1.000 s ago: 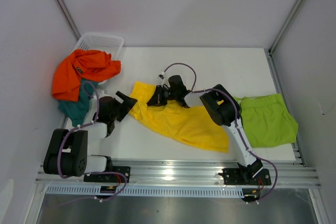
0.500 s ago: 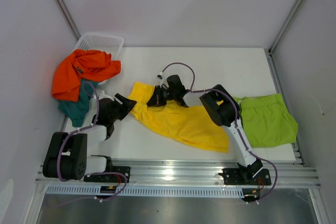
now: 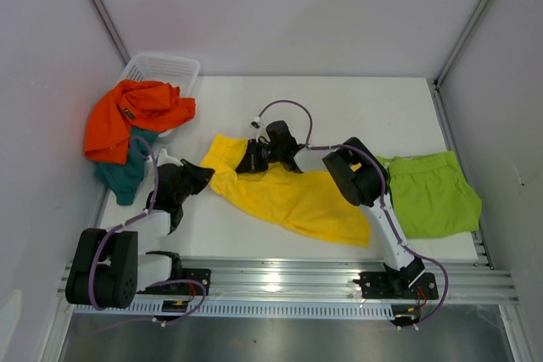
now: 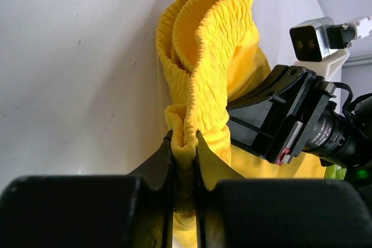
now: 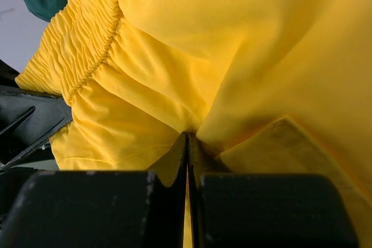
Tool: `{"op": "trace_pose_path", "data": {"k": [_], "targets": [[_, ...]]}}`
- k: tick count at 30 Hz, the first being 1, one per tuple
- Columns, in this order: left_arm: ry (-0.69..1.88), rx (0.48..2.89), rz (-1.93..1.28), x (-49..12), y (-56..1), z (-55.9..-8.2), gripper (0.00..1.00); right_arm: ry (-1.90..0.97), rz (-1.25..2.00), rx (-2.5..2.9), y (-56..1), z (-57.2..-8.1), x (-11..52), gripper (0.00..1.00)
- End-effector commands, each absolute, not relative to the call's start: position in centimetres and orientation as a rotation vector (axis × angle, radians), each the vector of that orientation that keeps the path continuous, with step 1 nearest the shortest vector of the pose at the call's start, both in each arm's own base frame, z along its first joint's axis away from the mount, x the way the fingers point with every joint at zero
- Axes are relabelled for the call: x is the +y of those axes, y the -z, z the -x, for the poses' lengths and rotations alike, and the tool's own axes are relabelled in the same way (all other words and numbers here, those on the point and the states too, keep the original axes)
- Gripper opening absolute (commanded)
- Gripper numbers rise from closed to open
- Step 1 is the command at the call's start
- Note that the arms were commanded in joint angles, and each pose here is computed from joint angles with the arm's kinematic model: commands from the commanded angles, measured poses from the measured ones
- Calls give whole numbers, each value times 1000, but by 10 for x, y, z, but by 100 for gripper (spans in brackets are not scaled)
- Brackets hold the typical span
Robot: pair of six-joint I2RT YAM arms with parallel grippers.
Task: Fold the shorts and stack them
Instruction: Fold the shorts
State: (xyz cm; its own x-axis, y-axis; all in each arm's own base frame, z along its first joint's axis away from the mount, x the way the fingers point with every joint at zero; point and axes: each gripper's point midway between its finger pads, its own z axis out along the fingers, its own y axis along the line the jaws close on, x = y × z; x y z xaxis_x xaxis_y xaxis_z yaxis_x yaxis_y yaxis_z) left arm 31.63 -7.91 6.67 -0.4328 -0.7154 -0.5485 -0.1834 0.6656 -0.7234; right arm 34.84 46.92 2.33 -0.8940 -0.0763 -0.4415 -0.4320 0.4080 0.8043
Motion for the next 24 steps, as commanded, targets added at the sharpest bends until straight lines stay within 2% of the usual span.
{"op": "trace_pose_path", "data": {"k": [1,3,4,8,10,11,12,14,20,24], "targets": [[746,1900,572,-88,-95,-327,9,-1365,479,2447,0,-329,462,0],[712,1913,532,-90,-97,-326,8,-1373,481,2434,-4,-331,463,0],[664,1936,523,-87,-94,-323,1,-1380,477,2422,-8,-336,464,0],[585,1943,482,-84,-101,-320,0,-1401,473,2409,-13,-344,468,1],[551,1943,455,-85,-107,-321,0,-1427,458,2383,-21,-351,470,7],[534,1970,452,-85,-103,-317,0,-1449,456,2361,-27,-353,470,20],[492,1965,462,-81,-104,-319,0,-1484,437,2313,-38,-360,470,27],[458,1977,458,-79,-105,-320,0,-1509,418,2264,-53,-364,465,34],[383,2009,459,-75,-104,-321,0,-1525,369,2170,-104,-378,436,35],[311,2000,451,-68,-112,-320,0,-1428,333,2247,-102,-365,410,28]]}}
